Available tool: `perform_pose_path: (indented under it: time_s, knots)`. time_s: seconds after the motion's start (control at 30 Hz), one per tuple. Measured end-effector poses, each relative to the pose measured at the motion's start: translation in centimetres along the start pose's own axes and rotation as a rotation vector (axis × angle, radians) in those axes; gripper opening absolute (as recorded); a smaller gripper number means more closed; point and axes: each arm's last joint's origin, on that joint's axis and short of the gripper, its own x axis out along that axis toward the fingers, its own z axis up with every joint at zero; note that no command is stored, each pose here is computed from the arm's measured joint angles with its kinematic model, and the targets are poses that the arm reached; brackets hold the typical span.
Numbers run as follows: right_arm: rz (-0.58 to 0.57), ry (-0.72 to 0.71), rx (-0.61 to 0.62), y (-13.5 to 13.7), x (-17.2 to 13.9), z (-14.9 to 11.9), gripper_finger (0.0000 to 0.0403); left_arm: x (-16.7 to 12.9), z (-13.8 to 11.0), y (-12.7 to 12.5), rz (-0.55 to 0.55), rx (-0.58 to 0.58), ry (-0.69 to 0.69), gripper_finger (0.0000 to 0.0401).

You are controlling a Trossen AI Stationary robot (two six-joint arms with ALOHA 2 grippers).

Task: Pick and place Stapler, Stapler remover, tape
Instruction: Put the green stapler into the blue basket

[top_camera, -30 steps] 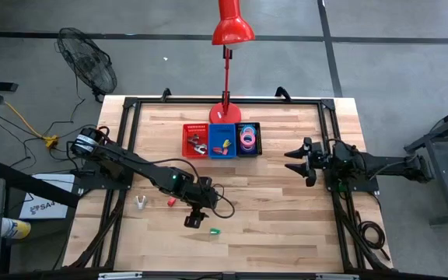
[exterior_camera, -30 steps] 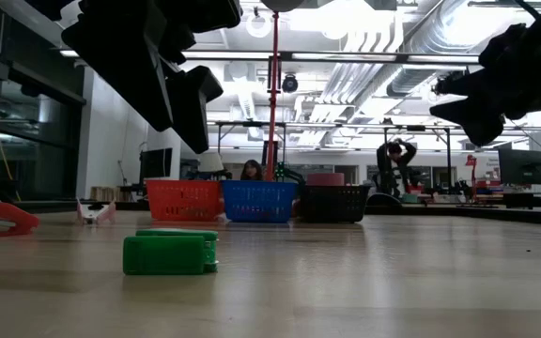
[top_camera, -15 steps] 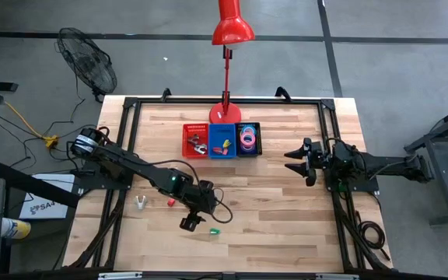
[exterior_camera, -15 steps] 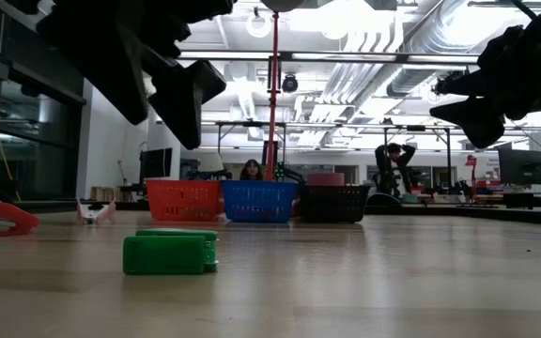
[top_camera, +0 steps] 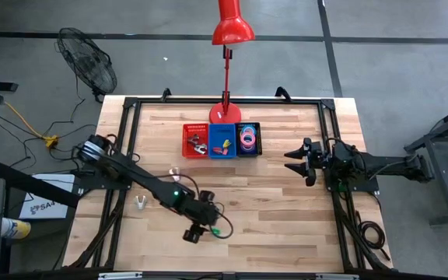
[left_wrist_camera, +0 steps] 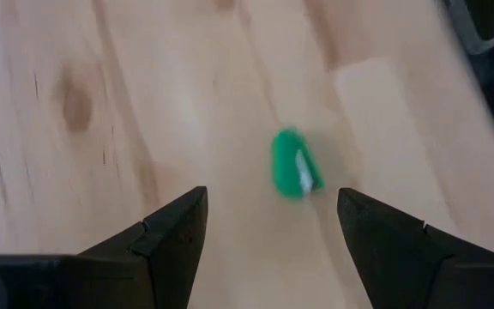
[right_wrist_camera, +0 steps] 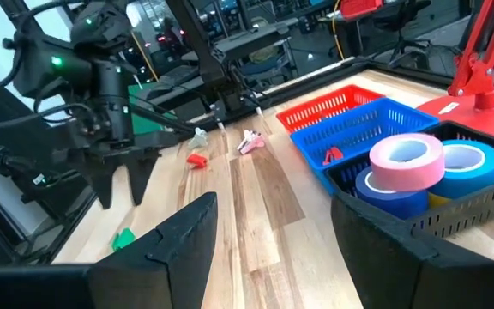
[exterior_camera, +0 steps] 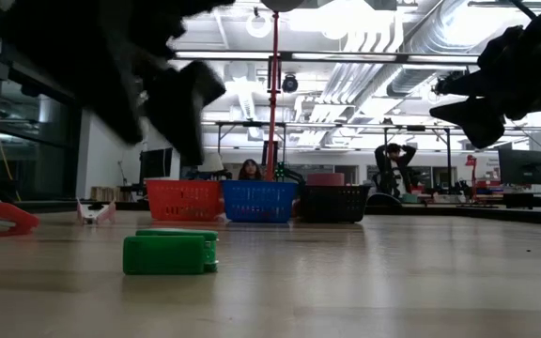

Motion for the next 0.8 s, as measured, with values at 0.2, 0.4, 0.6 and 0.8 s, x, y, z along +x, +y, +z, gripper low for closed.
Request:
perform_pose_path:
  time_s: [0.2,0.4,0.6,0.8]
  knots:
    - [-0.006,0.008,0.0,0.0,0.1,-0.1,0.022,1.4,1.4,-0.5,0.005,-0.038,0.01,0.0257]
    - [-0.009,0.014,0.0,-0.1,0.1,-0.1,0.022,2.8,2.3,-0.9,0.025,-0.039,0.038,0.0257]
    - [-0.013,0.026,0.0,-0.1,0.2,-0.2,0.022,3.7,1.6,-0.9,0.054,-0.084,0.124,0.0257]
    - [-0.021,0.046,0.0,-0.2,0.3,-0.4,0.022,4.5,1.6,-1.3,0.028,-0.104,0.117,0.0257]
